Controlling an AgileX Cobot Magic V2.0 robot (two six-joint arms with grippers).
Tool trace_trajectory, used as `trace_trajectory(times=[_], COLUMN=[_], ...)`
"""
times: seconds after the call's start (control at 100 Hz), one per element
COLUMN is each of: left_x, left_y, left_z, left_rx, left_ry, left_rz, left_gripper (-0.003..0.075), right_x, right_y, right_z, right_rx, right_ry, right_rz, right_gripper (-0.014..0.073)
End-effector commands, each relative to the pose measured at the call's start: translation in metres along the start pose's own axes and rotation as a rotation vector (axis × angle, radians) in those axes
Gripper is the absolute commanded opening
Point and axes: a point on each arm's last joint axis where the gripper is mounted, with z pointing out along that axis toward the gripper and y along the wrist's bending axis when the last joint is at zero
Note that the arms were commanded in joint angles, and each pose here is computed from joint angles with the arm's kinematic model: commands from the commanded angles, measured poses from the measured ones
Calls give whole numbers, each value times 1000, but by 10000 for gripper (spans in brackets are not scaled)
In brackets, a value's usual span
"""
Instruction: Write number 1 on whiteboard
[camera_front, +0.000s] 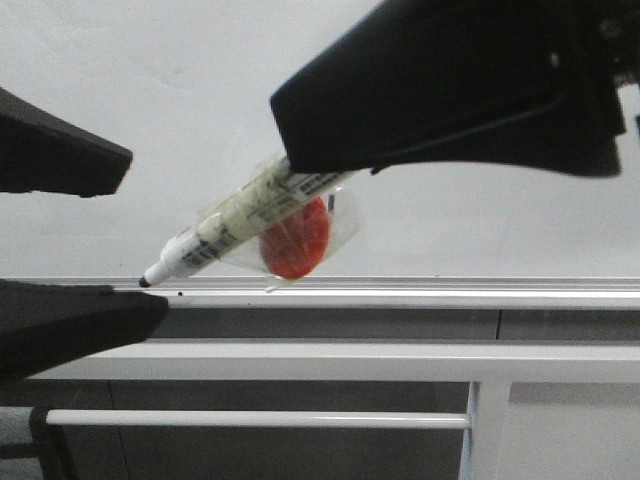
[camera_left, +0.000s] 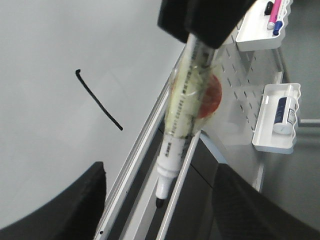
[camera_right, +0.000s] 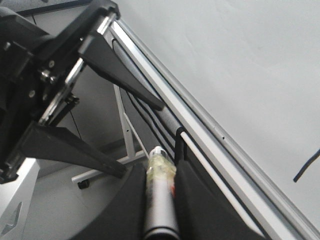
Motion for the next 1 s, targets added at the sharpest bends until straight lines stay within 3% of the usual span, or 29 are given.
trace_trajectory(times=[0.0, 0.18, 0.64, 0.86, 0.99], left_x=[-13, -15, -22, -24, -25], left_y=[8, 9, 6, 5, 6], left_z=[6, 12, 12, 12, 12], left_rx=[-62, -84, -66, -62, -73], left_ry=[-42, -36, -108, -136, -141], left_rz=[30, 53, 257, 329, 329], left_gripper=[419, 419, 415, 294, 269], right_x=[-15, -16, -19, -18, -18], right_y=[-3, -3, -4, -6, -5], right_z=[-1, -1, -2, -1, -1], right_rx=[27, 27, 35, 39, 36], right_ry=[-62, -64, -75, -70, -67], right_rz=[-6, -4, -2, 0, 0], right_gripper=[-53, -53, -53, -53, -53])
